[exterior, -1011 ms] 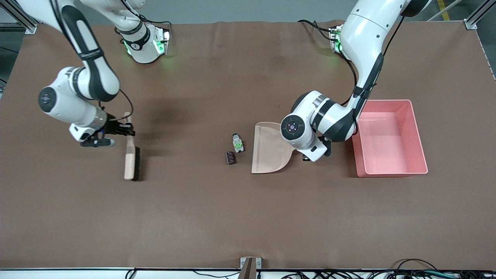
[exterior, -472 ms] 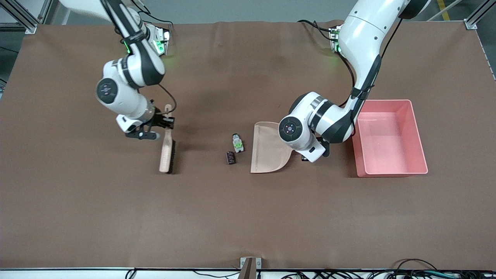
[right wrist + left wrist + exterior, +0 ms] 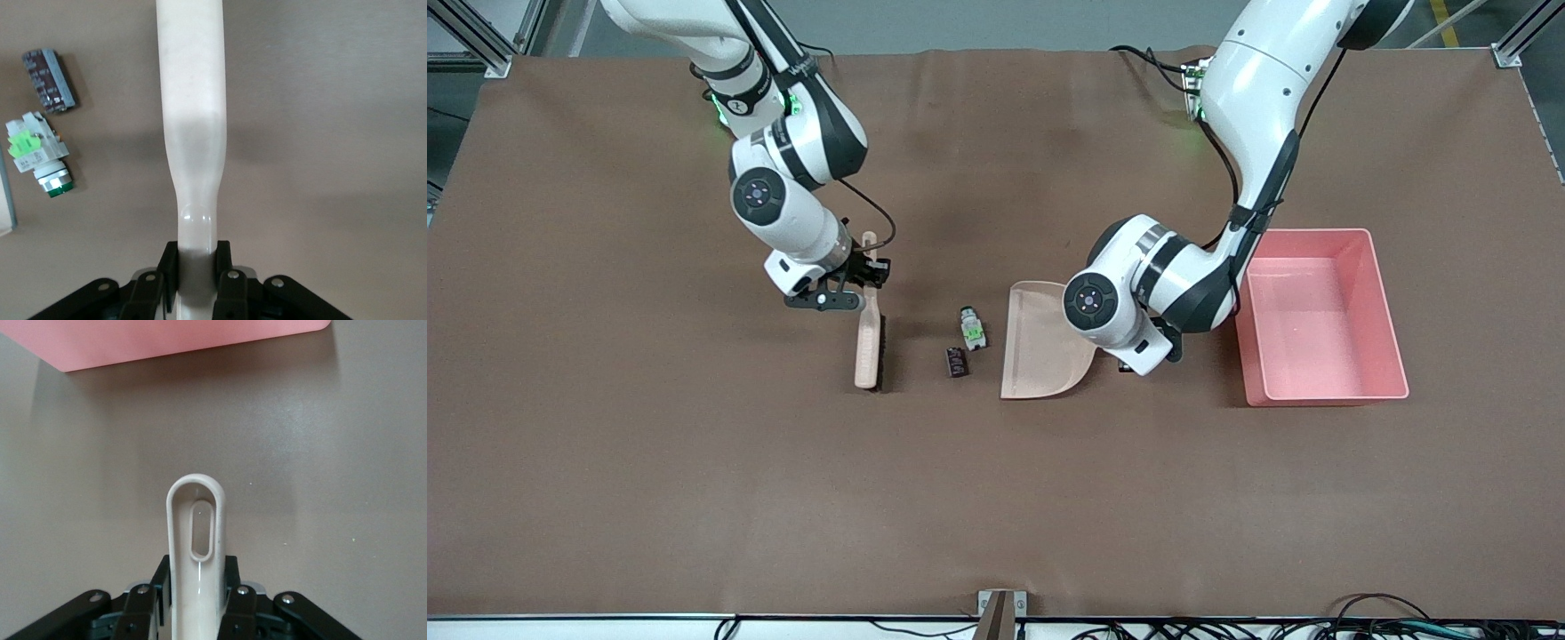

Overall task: Clean e-waste and dump in bin
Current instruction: 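Sweep the e-waste into the dustpan with the brush in the right gripper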

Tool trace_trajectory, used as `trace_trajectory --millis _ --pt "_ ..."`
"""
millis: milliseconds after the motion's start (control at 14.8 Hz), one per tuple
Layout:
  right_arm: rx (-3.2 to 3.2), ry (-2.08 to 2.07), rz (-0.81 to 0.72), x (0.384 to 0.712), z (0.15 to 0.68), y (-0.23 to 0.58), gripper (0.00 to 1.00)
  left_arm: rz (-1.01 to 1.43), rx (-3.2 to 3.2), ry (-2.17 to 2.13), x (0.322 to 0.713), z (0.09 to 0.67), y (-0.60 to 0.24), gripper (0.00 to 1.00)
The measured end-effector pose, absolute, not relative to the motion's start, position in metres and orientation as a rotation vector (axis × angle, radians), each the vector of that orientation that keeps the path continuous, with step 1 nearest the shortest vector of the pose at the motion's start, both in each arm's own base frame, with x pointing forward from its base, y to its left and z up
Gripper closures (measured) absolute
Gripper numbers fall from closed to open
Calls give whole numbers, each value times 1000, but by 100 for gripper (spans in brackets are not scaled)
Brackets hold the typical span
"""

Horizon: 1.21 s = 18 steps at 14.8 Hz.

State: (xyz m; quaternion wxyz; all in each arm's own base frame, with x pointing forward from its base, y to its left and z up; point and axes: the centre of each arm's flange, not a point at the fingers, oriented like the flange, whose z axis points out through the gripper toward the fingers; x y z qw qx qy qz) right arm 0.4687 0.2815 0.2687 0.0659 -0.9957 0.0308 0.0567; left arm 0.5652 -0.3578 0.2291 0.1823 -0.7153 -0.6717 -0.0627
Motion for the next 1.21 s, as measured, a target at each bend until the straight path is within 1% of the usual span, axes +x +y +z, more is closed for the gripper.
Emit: trace_trajectory --millis 202,337,606,943,1213 --pt "-3021 103 195 464 249 308 74 -178 -2009 -1903 567 228 -358 67" --pt "-3024 128 179 453 243 337 74 -180 -2005 -1908 567 228 -358 67" --pt "-3011 189 137 435 239 372 74 -181 -2000 -1915 568 228 -358 67" --pt "-3002 228 137 409 237 423 74 -182 -2000 -1915 568 228 -358 67" --pt "-2969 246 120 409 230 481 74 -182 -2000 -1915 568 228 -358 67"
